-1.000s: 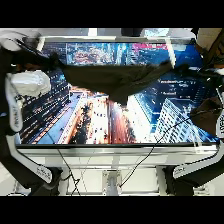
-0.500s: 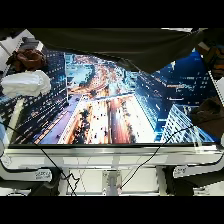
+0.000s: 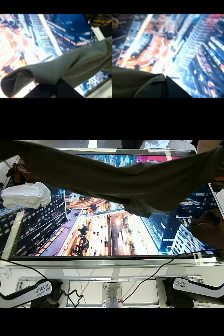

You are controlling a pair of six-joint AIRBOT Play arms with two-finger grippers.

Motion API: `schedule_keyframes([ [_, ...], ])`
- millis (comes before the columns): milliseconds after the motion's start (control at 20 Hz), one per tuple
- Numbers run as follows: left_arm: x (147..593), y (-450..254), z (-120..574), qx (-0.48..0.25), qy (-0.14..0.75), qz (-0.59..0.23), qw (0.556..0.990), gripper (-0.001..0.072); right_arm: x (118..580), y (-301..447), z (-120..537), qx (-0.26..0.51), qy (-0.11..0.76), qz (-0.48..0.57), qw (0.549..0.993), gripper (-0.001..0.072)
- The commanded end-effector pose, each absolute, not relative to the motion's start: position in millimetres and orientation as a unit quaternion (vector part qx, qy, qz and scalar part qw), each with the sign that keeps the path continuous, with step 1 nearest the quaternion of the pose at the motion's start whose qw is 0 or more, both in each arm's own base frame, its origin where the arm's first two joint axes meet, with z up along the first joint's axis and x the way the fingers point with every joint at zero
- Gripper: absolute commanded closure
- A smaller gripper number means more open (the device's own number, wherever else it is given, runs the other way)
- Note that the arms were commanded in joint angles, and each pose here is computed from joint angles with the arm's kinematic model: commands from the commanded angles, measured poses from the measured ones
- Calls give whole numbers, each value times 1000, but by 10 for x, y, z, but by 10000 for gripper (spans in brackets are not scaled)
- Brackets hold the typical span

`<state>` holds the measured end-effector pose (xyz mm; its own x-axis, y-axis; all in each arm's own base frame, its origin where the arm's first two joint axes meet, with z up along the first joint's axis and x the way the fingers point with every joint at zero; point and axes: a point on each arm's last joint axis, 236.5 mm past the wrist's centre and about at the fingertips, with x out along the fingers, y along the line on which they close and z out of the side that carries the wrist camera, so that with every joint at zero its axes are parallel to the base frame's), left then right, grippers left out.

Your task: Fold the shirts.

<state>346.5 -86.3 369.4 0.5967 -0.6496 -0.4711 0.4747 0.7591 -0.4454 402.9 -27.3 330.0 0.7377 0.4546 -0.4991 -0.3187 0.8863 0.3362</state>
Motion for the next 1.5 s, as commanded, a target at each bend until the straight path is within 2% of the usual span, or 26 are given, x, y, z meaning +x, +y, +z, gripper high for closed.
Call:
schedule_keyframes([
  [0,3307,-822,3399,-144,379,-302,863,695,3840,-366,2924,112,378,146,908,690],
  [250,3449,-956,2280,-201,497,-302,788,694,3626,-194,1532,80,561,145,811,689],
  [400,3671,-1104,1579,-243,512,-284,773,694,3605,-219,893,89,609,134,777,689],
  [600,3817,-1212,591,-272,535,-241,763,693,3869,-313,296,115,602,104,783,688],
  [800,3844,-1250,-131,-289,570,-198,743,677,4337,-414,-40,148,546,70,821,686],
  [850,3879,-1241,-228,-284,571,-197,744,600,4479,-455,-49,155,525,61,834,686],
  [950,4048,-1147,-353,-285,556,-173,761,169,4714,-539,31,165,481,41,860,685],
  [1000,4179,-1071,-353,-277,535,-162,782,101,4806,-564,92,173,461,35,870,658],
  [1050,4303,-1005,-313,-268,513,-155,800,101,4865,-583,137,176,447,31,876,563],
  [1100,4435,-934,-236,-260,492,-149,817,101,4916,-610,173,178,435,25,882,405],
  [1150,4555,-872,-117,-253,472,-148,831,102,4950,-638,198,177,427,21,887,365],
  [1350,5075,-603,823,-224,375,-162,885,111,5096,-710,526,159,395,21,904,366],
  [1450,5149,-581,1415,-203,342,-192,897,116,5035,-619,743,147,409,46,899,376],
])
